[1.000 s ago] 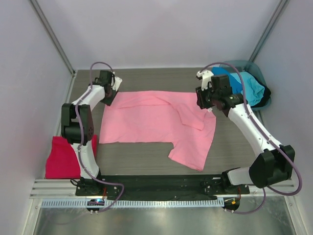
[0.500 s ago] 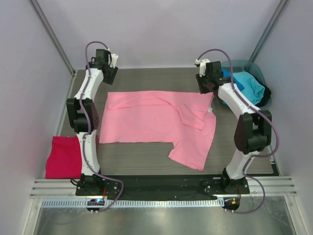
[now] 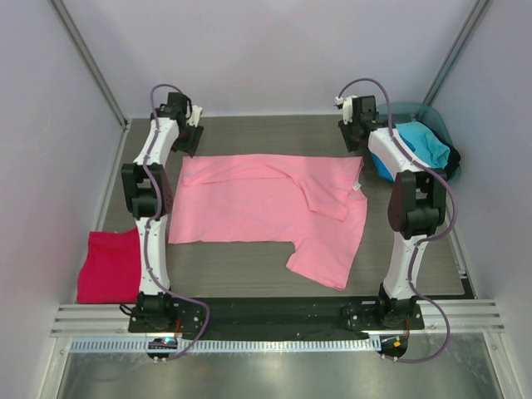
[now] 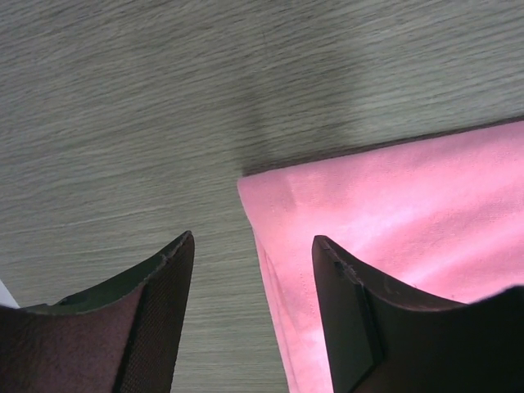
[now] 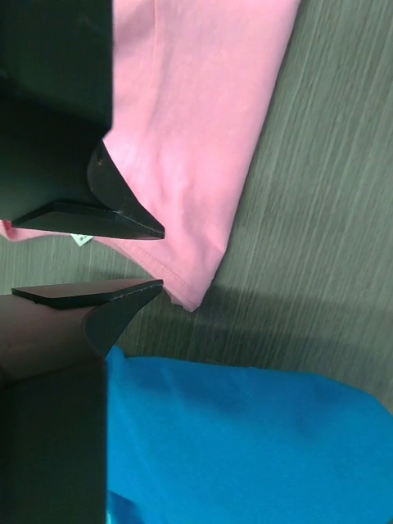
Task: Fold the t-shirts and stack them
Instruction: Fold the tshirt
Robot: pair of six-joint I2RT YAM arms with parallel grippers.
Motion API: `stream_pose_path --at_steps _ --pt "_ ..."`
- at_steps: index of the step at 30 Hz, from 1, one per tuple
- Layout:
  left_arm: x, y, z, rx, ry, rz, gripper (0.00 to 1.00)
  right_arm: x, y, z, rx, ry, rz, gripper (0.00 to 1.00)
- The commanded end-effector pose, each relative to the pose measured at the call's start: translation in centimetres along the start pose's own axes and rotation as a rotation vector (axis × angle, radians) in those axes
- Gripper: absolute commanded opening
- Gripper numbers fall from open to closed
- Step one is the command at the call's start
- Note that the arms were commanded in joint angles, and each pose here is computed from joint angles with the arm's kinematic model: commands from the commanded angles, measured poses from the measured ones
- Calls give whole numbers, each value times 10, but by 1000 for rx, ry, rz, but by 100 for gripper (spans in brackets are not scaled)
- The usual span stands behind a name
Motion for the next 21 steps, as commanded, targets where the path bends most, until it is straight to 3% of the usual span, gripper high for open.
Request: stream_pose_path --at_steps 1,21 --pt "5 3 5 -22 -7 35 62 -5 -5 -3 -46 58 49 32" --pt "-1 2 -7 -32 24 49 63 -28 -14 -42 -130 186 115 32"
Point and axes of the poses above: each gripper's point midway between its finger pads, its own z axis back along the fingers, its own y axis along the line the jaws close on, x = y × z, the point moved 6 cm from there along z, back along the fingers, and after that the axes turned 15 degrees about z, right-handed, at the moved point
